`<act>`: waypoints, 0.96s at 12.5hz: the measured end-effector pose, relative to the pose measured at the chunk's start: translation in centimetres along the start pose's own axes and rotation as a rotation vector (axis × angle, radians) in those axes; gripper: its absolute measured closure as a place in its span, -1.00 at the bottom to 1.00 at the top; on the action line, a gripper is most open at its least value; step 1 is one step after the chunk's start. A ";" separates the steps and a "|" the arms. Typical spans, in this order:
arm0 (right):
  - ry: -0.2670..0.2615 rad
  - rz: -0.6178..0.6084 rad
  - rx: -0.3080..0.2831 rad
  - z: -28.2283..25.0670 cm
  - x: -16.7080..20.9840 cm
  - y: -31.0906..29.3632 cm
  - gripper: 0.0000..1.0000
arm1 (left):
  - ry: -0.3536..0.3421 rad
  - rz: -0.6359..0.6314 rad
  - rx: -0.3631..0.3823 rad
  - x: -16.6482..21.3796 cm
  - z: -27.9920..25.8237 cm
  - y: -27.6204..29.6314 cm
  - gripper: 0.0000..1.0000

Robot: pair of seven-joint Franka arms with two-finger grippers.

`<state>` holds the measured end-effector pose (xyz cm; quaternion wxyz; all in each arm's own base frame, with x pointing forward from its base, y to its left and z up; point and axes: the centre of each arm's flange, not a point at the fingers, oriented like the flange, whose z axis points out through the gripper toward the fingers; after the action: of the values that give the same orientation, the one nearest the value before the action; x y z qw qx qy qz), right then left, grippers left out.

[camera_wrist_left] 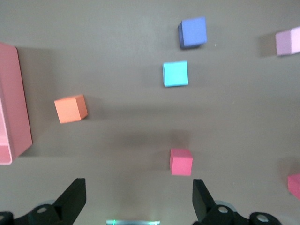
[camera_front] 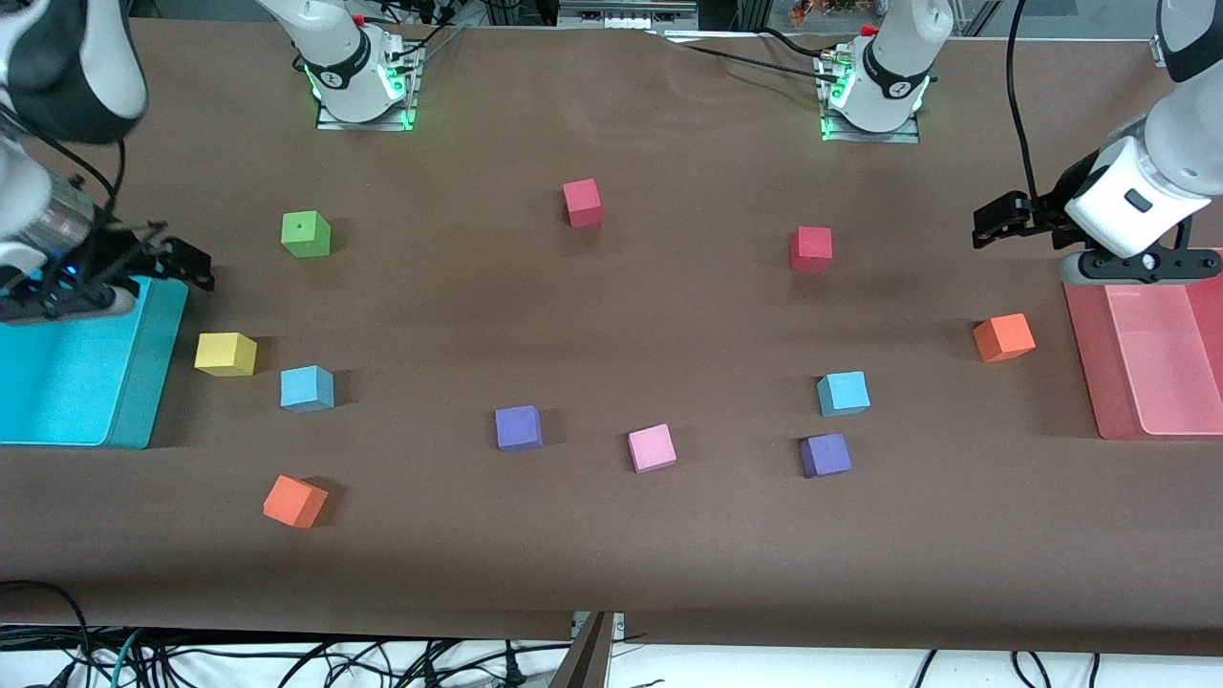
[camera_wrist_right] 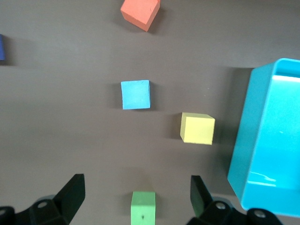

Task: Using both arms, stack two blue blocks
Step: 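Reach the right gripper down to the cyan cube beside the cyan bin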

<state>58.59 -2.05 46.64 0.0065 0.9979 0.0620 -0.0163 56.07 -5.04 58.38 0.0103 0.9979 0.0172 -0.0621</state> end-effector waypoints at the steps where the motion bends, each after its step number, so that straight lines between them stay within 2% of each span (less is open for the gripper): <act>1: -0.010 -0.001 0.001 2.5 0.9 0.1 -0.99 | 0.020 -0.001 -0.002 0.1 -0.4 -0.1 -1.00; 3: -0.002 -0.003 0.000 7.1 2.8 0.2 -0.99 | 0.059 0.000 -0.007 0.2 -1.1 -0.1 -1.00; 6: 0.048 0.003 -0.006 13.7 5.1 0.3 -0.98 | 0.097 0.025 -0.010 0.7 -1.4 -0.2 -1.00; 10: 0.031 0.007 0.006 20.1 5.9 -1.3 -0.98 | 0.094 0.037 -0.009 0.8 -1.1 -0.3 -1.00; 12: 0.046 0.001 0.006 21.6 6.0 -1.7 -0.98 | 0.082 0.037 -0.008 0.8 -0.5 -0.4 -1.00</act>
<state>63.60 0.07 24.85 0.0022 0.9981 0.0617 0.0063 56.87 -4.63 58.73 0.0147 0.9997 -0.0006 -0.0210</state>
